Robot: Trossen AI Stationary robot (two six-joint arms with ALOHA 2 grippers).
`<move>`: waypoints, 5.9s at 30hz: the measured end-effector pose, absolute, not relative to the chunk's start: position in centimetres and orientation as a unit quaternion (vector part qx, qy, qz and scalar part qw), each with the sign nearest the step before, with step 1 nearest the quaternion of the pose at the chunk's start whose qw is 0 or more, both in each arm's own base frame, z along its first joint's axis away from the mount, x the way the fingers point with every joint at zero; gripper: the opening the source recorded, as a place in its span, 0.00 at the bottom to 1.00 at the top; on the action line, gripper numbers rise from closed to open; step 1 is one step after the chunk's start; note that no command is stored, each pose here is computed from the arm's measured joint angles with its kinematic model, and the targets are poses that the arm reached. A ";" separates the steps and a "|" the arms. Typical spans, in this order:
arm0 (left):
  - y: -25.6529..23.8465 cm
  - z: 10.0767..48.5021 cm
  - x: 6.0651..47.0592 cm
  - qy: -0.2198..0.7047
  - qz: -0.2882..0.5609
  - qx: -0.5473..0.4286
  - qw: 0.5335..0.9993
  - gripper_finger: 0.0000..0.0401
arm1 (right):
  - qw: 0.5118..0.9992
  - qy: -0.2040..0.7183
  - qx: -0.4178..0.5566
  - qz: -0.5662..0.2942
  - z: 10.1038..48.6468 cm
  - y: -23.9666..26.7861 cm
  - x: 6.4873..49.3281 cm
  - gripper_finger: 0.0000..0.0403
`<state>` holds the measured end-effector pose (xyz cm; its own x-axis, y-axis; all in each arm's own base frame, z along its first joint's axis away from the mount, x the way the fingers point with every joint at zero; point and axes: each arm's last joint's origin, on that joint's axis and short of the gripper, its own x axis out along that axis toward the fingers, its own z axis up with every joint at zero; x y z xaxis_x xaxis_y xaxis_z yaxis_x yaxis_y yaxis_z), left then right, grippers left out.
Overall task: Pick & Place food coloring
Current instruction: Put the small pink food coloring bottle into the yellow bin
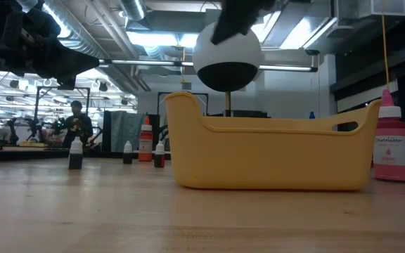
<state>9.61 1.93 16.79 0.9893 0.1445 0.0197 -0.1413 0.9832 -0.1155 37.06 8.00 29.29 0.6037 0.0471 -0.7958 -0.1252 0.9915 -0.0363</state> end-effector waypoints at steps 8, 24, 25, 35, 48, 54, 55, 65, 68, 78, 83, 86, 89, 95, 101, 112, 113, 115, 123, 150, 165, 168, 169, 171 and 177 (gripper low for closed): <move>1.9 16.8 9.6 -0.014 0.072 -0.057 0.996 0.03 | 0.896 0.439 -0.048 0.046 30.1 3.4 39.8 0.30; 1.9 16.8 9.6 -0.014 0.072 -0.057 0.996 0.03 | 0.855 0.507 -0.101 0.046 24.5 -2.6 47.4 0.39; 1.9 16.8 9.6 -0.014 0.072 -0.057 0.996 0.03 | 0.853 0.510 -0.098 0.042 23.9 -3.1 47.7 0.41; 1.9 16.8 9.6 -0.014 0.072 -0.057 0.996 0.03 | 0.843 0.531 -0.081 0.019 19.4 -6.2 49.0 0.56; 1.9 16.8 9.6 -0.014 0.072 -0.057 0.996 0.03 | 0.844 0.531 -0.072 0.016 18.1 -6.6 49.5 0.56; 1.9 16.8 9.6 -0.014 0.072 -0.057 0.996 0.02 | 0.840 0.539 -0.059 0.024 16.5 -6.5 49.8 0.56; 1.9 16.8 9.6 -0.014 0.072 -0.057 0.996 0.02 | 0.839 0.540 -0.059 0.024 16.4 -6.5 49.9 0.56; 1.9 16.8 9.6 -0.014 0.072 -0.057 0.996 0.03 | 0.834 0.547 -0.057 0.025 15.8 -6.5 49.9 0.52; 1.9 16.8 9.6 -0.014 0.072 -0.057 0.996 0.03 | 0.835 0.547 -0.054 0.029 15.8 -6.5 49.9 0.46; 1.9 16.8 9.6 -0.014 0.072 -0.057 0.996 0.03 | 0.837 0.544 -0.043 0.047 15.8 -6.4 49.9 0.16; 1.9 16.8 9.6 -0.014 0.072 -0.057 0.996 0.02 | 0.837 0.542 -0.042 0.062 15.8 -5.8 49.9 0.15; 1.9 16.8 9.6 -0.014 0.072 -0.057 0.996 0.02 | 0.829 0.551 -0.053 0.078 15.9 -4.7 49.8 0.16; 1.9 16.8 9.6 -0.014 0.072 -0.057 0.996 0.02 | 0.814 0.568 -0.050 0.109 16.1 -2.9 49.3 0.18; 1.9 16.8 9.6 -0.015 0.072 -0.057 0.996 0.03 | 0.781 0.601 -0.076 0.149 19.0 1.9 48.0 0.15; 1.9 16.8 9.6 -0.015 0.071 -0.057 0.996 0.03 | 0.819 0.533 -0.158 0.143 24.4 5.7 48.2 0.17; 1.9 16.8 9.6 -0.014 0.072 -0.057 0.996 0.03 | 0.817 0.530 -0.155 0.165 29.8 10.3 45.4 0.16; 1.9 16.8 9.6 -0.014 0.072 -0.057 0.996 0.03 | 0.807 0.547 -0.151 0.166 29.7 10.8 44.8 0.16; 1.9 16.8 9.6 -0.014 0.072 -0.057 0.996 0.02 | 0.798 0.561 -0.147 0.165 29.6 12.1 44.2 0.16; 1.9 16.8 9.6 -0.014 0.072 -0.057 0.996 0.03 | 0.768 0.601 -0.154 0.157 28.2 16.8 42.0 0.16; 1.9 16.8 9.6 -0.014 0.072 -0.057 0.996 0.02 | 0.901 0.429 -0.006 0.066 21.4 11.7 33.1 0.17; 1.9 16.8 9.6 -0.013 0.072 -0.057 0.996 0.03 | 0.847 0.530 -0.038 0.019 19.4 12.7 36.5 0.16; 1.9 16.8 9.6 -0.014 0.072 -0.057 0.996 0.03 | 0.843 0.537 -0.038 0.015 18.8 12.6 36.7 0.17; 1.9 16.8 9.6 -0.013 0.072 -0.057 0.996 0.03 | 0.840 0.541 -0.038 0.014 18.6 12.4 36.8 0.17; 1.9 16.8 9.6 -0.013 0.072 -0.057 0.996 0.03 | 0.835 0.550 -0.033 0.019 18.0 12.3 36.9 0.17; 1.9 16.8 9.6 -0.013 0.072 -0.057 0.996 0.02 | 0.826 0.562 -0.034 0.021 17.3 11.4 37.3 0.17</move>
<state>9.64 1.93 16.78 0.9894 0.1440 0.0176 -0.1411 0.9832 -0.1160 37.29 11.44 17.30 0.3668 -0.0030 -0.9303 -0.0730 0.9968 -0.0320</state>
